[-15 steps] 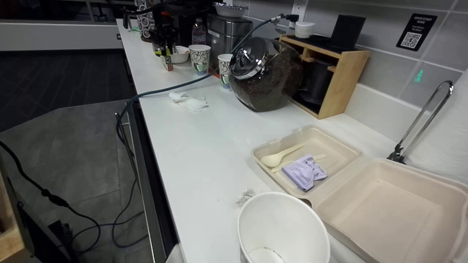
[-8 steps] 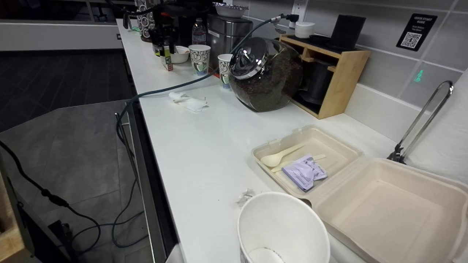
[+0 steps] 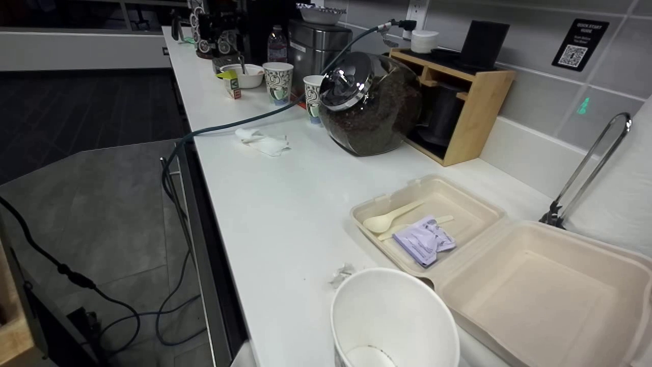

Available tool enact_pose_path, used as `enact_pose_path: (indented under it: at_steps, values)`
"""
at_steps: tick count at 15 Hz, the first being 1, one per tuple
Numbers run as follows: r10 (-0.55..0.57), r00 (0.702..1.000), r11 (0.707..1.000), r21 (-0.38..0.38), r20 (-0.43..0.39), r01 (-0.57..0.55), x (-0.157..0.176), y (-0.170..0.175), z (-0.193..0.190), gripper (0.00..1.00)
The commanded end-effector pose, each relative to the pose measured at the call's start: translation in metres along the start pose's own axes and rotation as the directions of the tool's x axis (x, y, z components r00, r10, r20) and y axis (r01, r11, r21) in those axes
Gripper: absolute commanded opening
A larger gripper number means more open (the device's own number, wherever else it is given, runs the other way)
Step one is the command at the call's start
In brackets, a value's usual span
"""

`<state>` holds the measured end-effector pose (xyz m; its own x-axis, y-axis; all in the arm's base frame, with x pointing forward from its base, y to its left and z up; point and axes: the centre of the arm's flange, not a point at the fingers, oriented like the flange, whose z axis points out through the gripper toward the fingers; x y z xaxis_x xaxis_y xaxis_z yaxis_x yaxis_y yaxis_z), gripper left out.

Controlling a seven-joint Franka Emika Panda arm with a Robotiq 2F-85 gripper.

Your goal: Pick up the yellow block on the right and put it on the letter blocks on the left

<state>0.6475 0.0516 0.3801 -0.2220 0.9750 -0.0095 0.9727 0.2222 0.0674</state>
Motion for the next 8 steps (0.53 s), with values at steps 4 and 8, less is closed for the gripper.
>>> enact_pose_path:
  at_steps: [4, 8]
  values:
    - [0.045, 0.991, 0.998, 0.045, -0.128, -0.04, 0.005, -0.131, -0.069, 1.0]
    - [0.12, 0.979, 0.992, -0.007, -0.164, -0.123, -0.005, -0.121, -0.083, 1.0]
